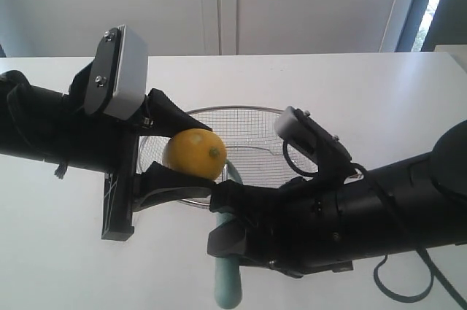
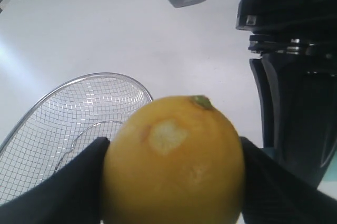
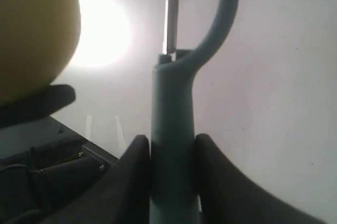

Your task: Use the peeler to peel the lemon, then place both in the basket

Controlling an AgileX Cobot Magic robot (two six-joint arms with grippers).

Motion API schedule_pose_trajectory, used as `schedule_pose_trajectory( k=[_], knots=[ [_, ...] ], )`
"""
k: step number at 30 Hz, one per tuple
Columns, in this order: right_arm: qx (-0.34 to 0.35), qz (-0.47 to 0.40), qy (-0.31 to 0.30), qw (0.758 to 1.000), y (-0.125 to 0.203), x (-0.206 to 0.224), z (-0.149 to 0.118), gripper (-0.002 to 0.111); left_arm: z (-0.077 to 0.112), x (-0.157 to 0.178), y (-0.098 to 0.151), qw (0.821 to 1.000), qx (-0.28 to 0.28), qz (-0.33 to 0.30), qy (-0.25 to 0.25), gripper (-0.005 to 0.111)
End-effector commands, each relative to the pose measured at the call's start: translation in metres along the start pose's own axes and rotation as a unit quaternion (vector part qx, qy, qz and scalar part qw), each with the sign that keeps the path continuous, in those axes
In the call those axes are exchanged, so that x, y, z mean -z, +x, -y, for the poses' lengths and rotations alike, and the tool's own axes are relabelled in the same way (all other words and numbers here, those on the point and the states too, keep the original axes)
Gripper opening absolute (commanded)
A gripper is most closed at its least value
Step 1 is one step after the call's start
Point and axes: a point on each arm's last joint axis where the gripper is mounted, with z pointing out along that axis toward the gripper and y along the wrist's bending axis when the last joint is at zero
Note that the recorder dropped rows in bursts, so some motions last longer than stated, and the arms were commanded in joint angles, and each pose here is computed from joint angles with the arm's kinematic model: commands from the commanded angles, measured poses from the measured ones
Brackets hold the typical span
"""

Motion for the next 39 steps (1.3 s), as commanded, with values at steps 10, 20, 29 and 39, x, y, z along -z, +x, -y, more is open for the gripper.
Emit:
schedule_pose_trajectory(
  k=[10,20,29,39],
  knots=[
    [0.017,0.001,-0.025,1.000,0.000,0.001,-0.006,0.000,-0.009,-0.009,0.002,0.999,-0.028,0.016,-0.026,0.001],
    [0.020,0.024,-0.020,0.999,-0.005,0.001,-0.005,0.000,-0.010,-0.013,0.008,0.999,-0.021,0.007,-0.023,0.001],
    [0.020,0.034,-0.018,0.999,-0.006,0.001,-0.005,0.000,-0.011,-0.014,0.009,1.000,-0.019,0.005,-0.023,0.001],
    [0.025,0.051,-0.021,0.998,-0.008,0.007,-0.007,0.000,-0.011,-0.014,0.009,0.999,-0.019,0.003,-0.026,0.001]
  ],
)
